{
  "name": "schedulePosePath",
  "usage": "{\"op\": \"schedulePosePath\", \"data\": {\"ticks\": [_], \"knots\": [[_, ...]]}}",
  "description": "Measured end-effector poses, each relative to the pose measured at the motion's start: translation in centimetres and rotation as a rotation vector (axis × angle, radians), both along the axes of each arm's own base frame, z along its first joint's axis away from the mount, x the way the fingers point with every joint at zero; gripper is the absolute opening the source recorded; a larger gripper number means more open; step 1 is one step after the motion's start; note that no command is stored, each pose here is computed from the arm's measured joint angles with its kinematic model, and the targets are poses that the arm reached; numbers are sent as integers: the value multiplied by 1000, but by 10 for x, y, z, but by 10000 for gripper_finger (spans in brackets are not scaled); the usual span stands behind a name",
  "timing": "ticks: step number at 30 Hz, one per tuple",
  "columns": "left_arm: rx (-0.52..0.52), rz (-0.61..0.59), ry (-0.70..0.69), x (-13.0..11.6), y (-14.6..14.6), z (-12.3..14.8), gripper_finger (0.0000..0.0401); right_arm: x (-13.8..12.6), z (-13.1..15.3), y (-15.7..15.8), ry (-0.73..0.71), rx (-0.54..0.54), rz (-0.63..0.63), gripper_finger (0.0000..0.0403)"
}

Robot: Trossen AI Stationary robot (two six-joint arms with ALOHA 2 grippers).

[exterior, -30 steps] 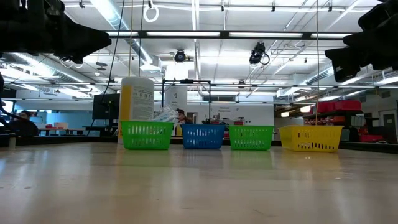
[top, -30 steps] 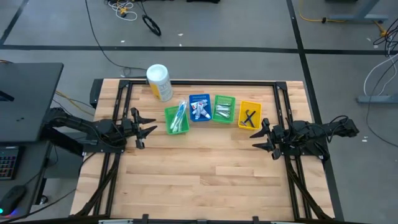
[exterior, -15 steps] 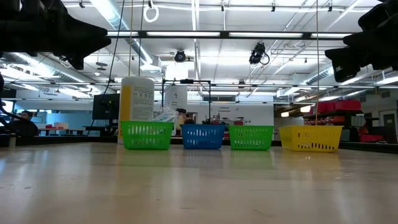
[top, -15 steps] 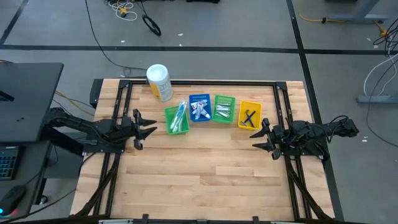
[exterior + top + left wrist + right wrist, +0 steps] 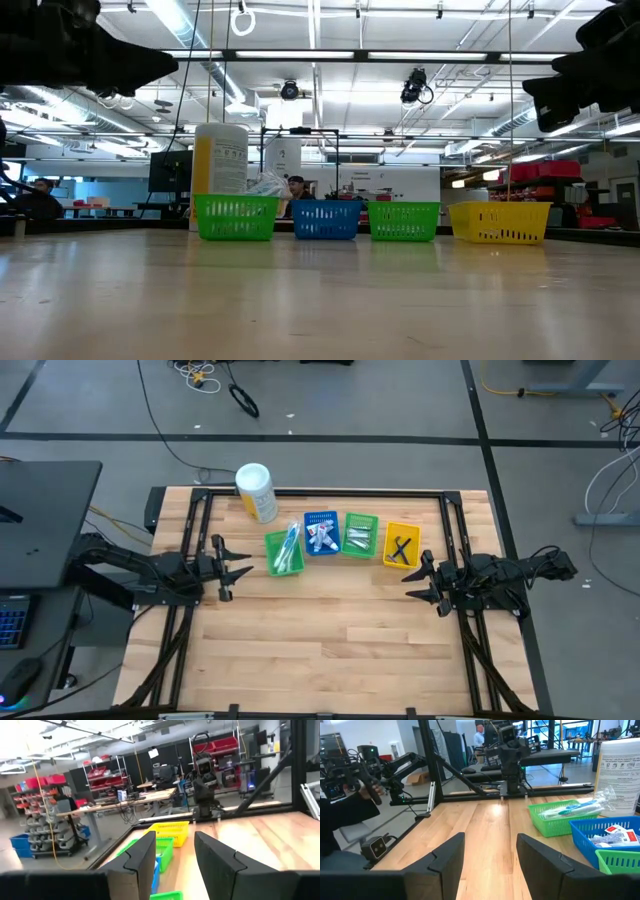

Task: Pick & Place Travel size toiletries
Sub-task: Return to Home Position

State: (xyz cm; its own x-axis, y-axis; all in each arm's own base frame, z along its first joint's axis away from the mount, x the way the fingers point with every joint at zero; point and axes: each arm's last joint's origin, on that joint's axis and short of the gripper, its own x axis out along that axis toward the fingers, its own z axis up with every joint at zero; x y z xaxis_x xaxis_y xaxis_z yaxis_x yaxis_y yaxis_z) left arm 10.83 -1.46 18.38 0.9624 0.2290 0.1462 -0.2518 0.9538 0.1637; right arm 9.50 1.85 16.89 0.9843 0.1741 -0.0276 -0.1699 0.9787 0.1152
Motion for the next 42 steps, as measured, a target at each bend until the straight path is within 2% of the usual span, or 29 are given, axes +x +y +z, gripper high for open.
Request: {"op": "schedulePosePath", "data": {"ticks": [2, 9, 12, 15, 27, 42], "knots": [[-12, -2, 3, 0, 0, -1, 143, 0, 0, 0, 0, 0, 0, 190], [-267, -52, -58, 0, 0, 0, 143, 0, 0, 0, 0, 0, 0, 190], [-322, -60, -70, 0, 0, 0, 143, 0, 0, 0, 0, 0, 0, 190], [-313, -58, -69, 0, 0, 0, 143, 0, 0, 0, 0, 0, 0, 190], [-165, -37, -34, 0, 0, 0, 143, 0, 0, 0, 0, 0, 0, 190], [-174, -37, -36, 0, 0, 0, 143, 0, 0, 0, 0, 0, 0, 190]]}}
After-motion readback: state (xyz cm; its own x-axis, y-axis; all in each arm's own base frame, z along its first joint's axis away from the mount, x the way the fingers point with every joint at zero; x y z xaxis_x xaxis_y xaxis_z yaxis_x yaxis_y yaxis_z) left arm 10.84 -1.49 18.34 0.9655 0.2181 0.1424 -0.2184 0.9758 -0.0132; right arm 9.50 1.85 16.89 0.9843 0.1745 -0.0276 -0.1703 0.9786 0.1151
